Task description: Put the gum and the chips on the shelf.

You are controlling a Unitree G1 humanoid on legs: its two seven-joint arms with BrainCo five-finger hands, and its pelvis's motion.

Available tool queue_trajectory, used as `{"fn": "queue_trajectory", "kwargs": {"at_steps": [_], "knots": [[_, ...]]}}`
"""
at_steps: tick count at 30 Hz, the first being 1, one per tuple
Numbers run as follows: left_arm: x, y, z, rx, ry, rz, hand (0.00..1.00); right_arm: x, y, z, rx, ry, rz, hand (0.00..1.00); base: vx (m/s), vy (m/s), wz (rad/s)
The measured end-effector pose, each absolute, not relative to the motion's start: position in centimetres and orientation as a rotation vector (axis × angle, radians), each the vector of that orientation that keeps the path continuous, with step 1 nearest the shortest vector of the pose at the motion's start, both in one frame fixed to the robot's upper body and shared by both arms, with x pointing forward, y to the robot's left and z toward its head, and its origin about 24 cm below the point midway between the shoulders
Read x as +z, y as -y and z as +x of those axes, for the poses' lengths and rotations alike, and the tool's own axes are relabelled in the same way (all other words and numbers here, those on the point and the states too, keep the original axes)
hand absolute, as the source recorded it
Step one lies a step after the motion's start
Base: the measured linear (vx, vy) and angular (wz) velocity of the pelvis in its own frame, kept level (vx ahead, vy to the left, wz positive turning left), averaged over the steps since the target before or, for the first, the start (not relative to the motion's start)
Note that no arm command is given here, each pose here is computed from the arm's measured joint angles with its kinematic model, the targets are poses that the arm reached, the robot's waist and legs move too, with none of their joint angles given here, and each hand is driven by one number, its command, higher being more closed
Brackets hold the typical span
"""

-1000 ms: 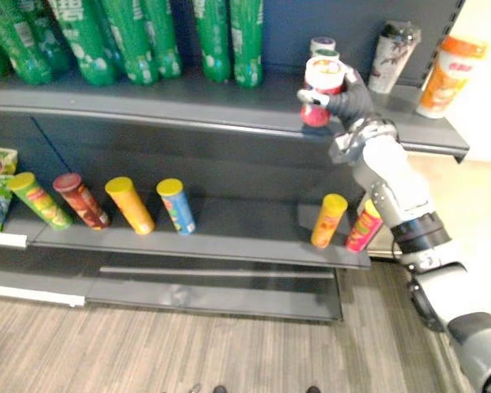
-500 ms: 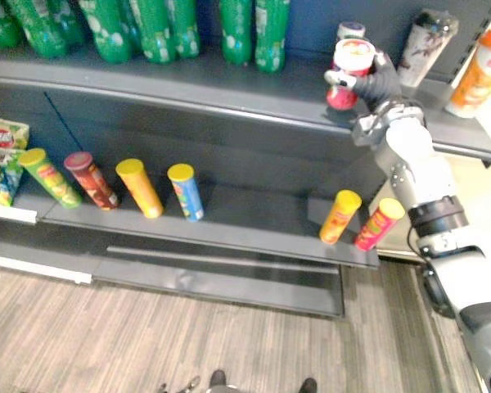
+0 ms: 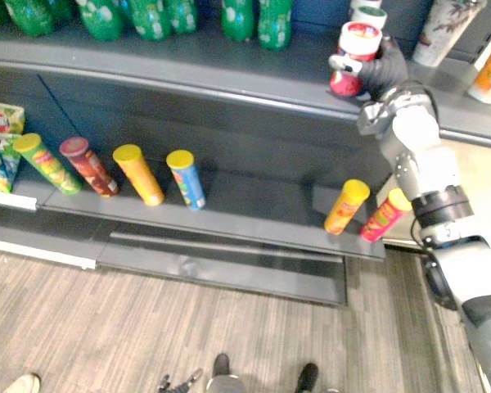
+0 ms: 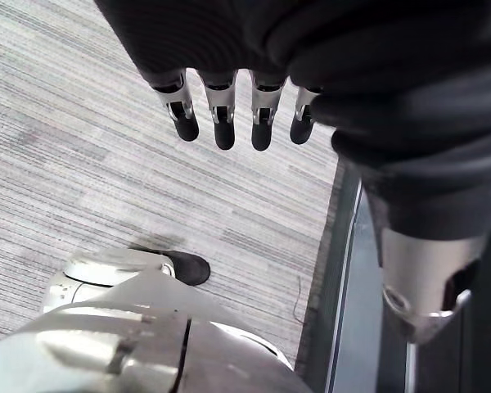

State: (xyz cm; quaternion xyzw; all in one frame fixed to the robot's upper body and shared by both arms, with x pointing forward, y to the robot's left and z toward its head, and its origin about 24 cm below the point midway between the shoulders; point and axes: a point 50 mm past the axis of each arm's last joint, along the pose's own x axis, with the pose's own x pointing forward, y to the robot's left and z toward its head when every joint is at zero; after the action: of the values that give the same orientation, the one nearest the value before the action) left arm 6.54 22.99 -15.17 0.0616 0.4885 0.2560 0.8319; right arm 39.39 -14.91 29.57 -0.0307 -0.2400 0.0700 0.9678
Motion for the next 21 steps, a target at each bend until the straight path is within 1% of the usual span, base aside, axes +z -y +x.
{"fn": "queue_trajectory", "kwargs": {"at_steps": [1, 14, 21], "knots": [[-15.17, -22.96, 6.6, 0.541, -1.035, 0.131, 0.0, 29.59, 15.13, 39.53, 0.137, 0.481, -0.064, 0.0, 0.0, 0.0, 0.0], [-15.12, -22.75, 7.18, 0.519, -1.023, 0.138, 0.0, 29.83, 15.28, 39.46, 0.152, 0.502, -0.074, 0.0, 0.0, 0.0, -0.01], [-15.12, -22.75, 7.17, 0.519, -1.024, 0.139, 0.0, 29.74, 14.94, 39.39, 0.216, 0.501, -0.089, 0.0, 0.01, 0.003, -0.09]]}}
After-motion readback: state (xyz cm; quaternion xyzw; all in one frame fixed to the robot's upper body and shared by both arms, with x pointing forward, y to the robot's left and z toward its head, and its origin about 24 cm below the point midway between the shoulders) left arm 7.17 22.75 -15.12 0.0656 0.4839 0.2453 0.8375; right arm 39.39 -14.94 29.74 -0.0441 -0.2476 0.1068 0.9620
